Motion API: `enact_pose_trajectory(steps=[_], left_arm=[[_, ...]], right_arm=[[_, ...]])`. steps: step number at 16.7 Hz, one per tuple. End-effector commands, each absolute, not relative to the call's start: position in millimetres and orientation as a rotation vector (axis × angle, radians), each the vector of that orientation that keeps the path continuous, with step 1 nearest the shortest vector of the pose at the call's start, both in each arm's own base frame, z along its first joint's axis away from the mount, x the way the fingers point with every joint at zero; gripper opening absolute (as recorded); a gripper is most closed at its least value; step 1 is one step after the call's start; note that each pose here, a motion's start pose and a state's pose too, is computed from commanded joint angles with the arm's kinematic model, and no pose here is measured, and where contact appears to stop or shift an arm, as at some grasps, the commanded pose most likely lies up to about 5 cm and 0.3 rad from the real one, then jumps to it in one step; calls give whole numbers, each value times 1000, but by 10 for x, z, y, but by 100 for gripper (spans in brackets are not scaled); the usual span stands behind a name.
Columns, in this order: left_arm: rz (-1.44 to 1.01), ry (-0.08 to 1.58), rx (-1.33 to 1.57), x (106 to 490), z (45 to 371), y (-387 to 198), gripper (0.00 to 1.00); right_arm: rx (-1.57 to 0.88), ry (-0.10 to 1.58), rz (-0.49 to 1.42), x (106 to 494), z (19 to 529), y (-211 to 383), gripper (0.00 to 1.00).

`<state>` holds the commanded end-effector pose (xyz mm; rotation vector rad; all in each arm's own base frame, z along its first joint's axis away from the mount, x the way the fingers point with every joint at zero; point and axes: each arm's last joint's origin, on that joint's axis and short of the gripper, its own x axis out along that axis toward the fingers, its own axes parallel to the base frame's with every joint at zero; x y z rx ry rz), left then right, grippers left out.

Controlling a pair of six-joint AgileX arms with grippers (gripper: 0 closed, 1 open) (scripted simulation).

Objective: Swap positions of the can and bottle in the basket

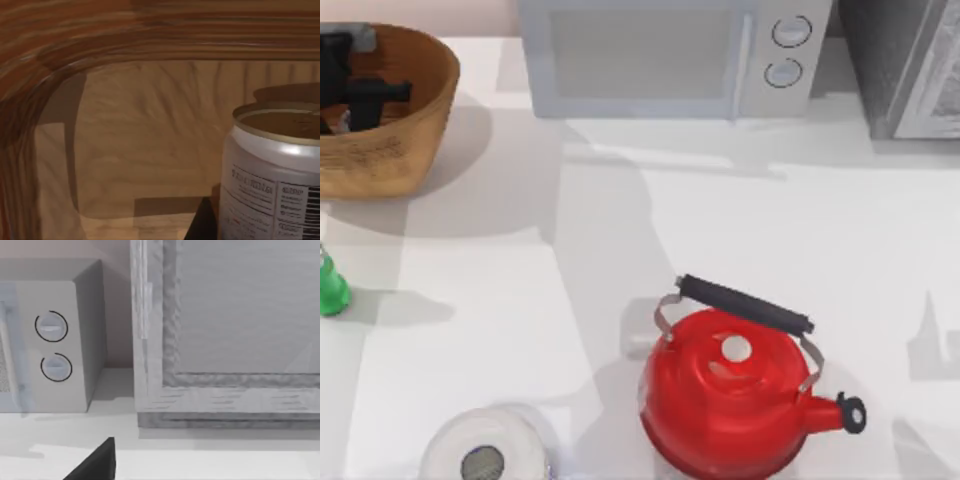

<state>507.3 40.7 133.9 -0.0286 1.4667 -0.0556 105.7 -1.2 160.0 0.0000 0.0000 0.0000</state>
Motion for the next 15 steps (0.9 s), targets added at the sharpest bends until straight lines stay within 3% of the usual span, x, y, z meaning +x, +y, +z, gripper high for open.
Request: enact_pose_trajectory(steps=[3, 4, 11, 12, 15], left_arm=[[-56, 1467, -29, 5073, 1339, 407, 2], [-56, 1467, -29, 5073, 1339, 407, 0], [-56, 1467, -29, 5073, 1339, 407, 0], [-39, 1450, -32, 5002, 1536, 409, 0], [-36, 1428, -31, 4976, 1614, 409, 0]], right_arm=[[0, 0, 0, 1057, 1600, -12, 100], [0, 0, 0, 1057, 1600, -12, 100], [0, 0, 0, 1057, 1600, -12, 100], [0, 0, 0, 1057, 1600, -12, 100], [0, 0, 0, 1057, 1600, -12, 100]])
